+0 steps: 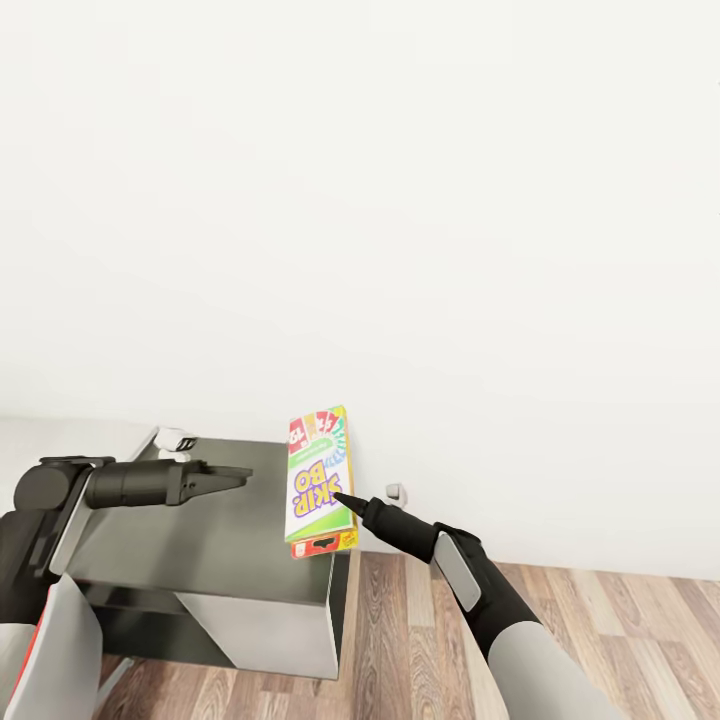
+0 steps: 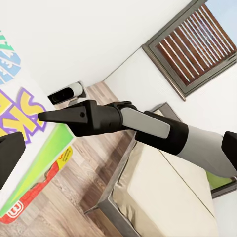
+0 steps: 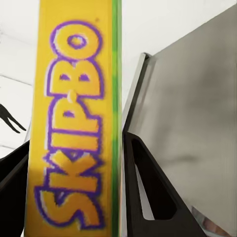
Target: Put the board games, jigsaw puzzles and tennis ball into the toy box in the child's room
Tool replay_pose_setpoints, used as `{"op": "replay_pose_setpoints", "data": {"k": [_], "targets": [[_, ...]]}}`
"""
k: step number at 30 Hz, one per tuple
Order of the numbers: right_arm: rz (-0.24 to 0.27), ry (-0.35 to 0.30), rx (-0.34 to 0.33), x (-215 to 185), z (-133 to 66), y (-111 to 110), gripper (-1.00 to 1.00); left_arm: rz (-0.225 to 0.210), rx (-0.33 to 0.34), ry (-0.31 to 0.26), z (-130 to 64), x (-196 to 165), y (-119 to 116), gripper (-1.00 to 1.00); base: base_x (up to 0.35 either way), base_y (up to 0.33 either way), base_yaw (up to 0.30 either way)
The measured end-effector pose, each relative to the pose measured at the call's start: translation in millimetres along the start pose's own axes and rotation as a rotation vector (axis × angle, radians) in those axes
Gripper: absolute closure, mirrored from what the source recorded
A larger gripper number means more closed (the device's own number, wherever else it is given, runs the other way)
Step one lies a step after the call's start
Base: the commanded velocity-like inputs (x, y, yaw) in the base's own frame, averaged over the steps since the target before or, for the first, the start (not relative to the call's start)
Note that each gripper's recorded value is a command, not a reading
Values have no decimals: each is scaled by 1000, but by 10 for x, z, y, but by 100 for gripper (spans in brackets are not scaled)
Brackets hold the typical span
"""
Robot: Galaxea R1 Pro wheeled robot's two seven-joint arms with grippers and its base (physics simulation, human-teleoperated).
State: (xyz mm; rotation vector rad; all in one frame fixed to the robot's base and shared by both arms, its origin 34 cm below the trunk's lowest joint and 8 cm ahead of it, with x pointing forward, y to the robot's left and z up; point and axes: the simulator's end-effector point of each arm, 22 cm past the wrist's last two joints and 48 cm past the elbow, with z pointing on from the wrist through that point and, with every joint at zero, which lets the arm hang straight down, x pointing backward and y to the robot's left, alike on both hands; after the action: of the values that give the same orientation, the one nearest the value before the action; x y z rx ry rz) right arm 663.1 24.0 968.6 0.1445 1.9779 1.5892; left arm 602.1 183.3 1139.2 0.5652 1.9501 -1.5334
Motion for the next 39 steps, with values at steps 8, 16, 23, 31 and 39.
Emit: {"op": "replay_pose_setpoints", "data": {"k": [8,16,23,31,39], "targets": [[-9,-3,-5,-24,-3,64,100,13,1,-1,-8,-26,-60,-100,0,0,0],[-19,-7,-11,-52,-9,130,100,26,1,-5,-25,-57,-119,-100,0,0,0],[-35,-16,-16,-90,-16,189,100,37,2,-6,-34,-77,-171,-100,0,0,0],[-49,-22,-21,-127,-24,248,100,49,3,-9,-44,-106,-227,-100,-152,0,0],[-62,-25,-26,-154,-34,316,100,63,1,-16,-71,-142,-286,-100,-221,0,0]]}}
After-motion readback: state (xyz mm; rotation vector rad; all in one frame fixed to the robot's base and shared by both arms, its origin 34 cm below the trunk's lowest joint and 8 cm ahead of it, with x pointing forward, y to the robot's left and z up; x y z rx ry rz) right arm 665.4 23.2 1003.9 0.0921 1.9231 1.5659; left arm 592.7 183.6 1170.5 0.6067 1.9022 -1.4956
